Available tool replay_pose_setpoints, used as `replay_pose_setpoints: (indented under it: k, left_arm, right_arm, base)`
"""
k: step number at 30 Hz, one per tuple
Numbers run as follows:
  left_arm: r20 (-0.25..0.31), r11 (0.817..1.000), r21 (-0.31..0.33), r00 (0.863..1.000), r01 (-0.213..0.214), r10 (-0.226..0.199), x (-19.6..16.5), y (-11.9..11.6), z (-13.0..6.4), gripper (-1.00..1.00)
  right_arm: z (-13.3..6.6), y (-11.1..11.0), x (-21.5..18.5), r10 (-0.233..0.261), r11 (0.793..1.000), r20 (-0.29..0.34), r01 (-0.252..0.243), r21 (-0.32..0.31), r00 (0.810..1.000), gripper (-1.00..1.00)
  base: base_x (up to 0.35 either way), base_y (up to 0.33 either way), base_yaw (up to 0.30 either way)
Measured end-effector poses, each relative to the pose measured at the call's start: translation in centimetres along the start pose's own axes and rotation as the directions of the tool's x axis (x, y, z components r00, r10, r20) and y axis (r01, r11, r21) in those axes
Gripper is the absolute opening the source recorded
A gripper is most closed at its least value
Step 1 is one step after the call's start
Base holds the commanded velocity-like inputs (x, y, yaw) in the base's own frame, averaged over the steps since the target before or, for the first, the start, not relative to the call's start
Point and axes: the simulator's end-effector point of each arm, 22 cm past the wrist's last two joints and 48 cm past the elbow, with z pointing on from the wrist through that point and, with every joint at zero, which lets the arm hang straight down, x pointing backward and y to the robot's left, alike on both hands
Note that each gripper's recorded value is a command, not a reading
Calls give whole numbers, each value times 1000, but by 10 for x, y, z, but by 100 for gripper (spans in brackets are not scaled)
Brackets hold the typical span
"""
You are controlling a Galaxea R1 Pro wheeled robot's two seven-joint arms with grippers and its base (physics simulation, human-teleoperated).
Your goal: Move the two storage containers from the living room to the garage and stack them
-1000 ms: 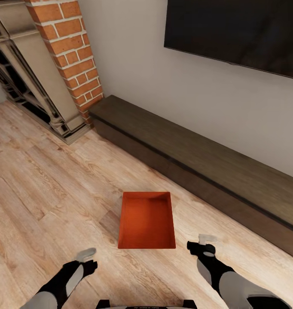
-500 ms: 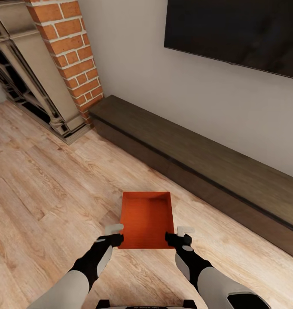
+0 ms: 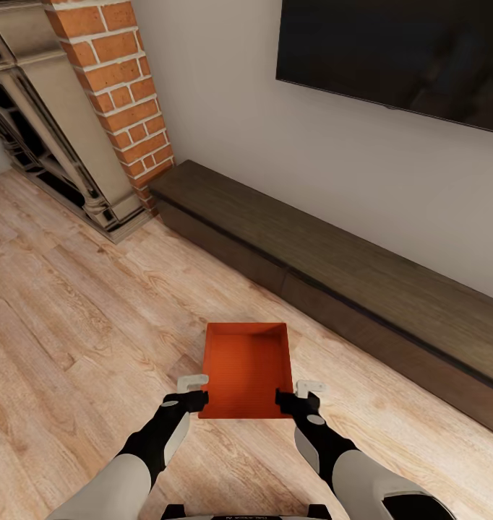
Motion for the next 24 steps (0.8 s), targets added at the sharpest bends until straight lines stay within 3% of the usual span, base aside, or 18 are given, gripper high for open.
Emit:
replay_pose_setpoints:
  k: [14, 24]
  left_arm:
    - [4, 1000, 1, 1000, 2, -3, -1, -2, 0, 100]
    - [4, 999, -40, 1000, 2, -2, -2, 6, -1, 100]
  right_arm:
    - [0, 7, 0, -8, 999, 1, 8, -33, 1000, 100]
    - [-1, 12, -8, -97, 994, 49, 99, -50, 994, 100]
  base:
    - [0, 0, 0]
    - [0, 0, 0]
